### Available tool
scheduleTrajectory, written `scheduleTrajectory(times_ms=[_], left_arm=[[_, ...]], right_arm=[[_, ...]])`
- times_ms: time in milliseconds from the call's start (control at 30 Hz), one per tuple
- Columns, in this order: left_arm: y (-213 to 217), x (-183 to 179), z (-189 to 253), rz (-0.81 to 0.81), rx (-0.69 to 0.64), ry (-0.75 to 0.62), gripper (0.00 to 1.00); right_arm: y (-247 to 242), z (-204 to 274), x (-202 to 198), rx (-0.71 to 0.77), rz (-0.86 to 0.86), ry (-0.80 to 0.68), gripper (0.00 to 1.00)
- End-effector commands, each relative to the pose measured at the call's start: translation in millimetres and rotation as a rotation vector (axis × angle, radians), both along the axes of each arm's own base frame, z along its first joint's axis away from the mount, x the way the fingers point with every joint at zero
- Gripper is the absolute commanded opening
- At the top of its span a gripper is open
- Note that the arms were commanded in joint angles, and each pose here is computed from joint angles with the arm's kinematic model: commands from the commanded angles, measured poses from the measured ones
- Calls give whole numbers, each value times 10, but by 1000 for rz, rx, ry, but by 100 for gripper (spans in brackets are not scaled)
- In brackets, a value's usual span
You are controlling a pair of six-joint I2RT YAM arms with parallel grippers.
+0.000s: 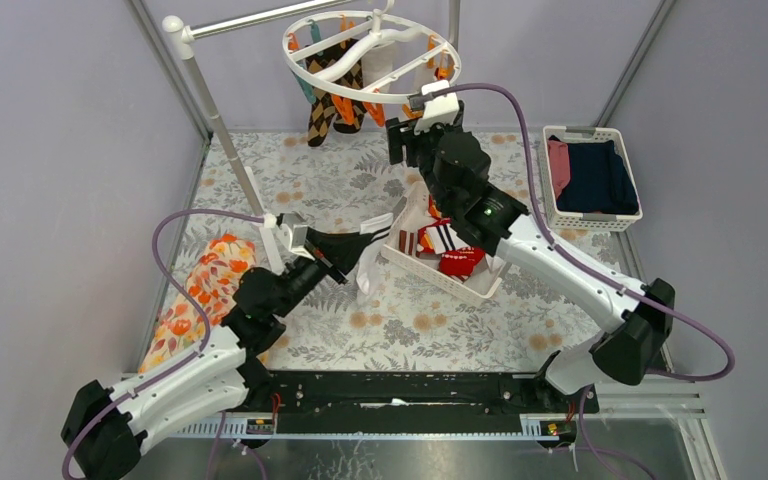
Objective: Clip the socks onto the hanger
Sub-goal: Open the clamp at the hanger.
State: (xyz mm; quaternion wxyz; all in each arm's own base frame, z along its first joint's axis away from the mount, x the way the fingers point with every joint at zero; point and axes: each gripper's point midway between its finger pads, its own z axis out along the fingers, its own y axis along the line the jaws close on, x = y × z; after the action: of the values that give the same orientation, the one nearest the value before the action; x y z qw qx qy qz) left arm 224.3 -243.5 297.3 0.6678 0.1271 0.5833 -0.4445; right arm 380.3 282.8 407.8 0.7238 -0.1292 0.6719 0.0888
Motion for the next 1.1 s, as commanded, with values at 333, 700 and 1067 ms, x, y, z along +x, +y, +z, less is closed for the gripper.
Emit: scheduleTrajectory(times_ms=[333, 700, 1067], left_arm=[[112, -13, 21, 35, 1, -42, 0], [126, -37, 55, 33, -7, -54, 0], [119, -44, 72, 28, -12, -56, 0]], right_arm=[[-17, 428, 236, 66, -126, -112, 72], [-44, 468, 364, 79, -158, -115, 63], [-102, 478, 391, 109, -141, -99, 40]])
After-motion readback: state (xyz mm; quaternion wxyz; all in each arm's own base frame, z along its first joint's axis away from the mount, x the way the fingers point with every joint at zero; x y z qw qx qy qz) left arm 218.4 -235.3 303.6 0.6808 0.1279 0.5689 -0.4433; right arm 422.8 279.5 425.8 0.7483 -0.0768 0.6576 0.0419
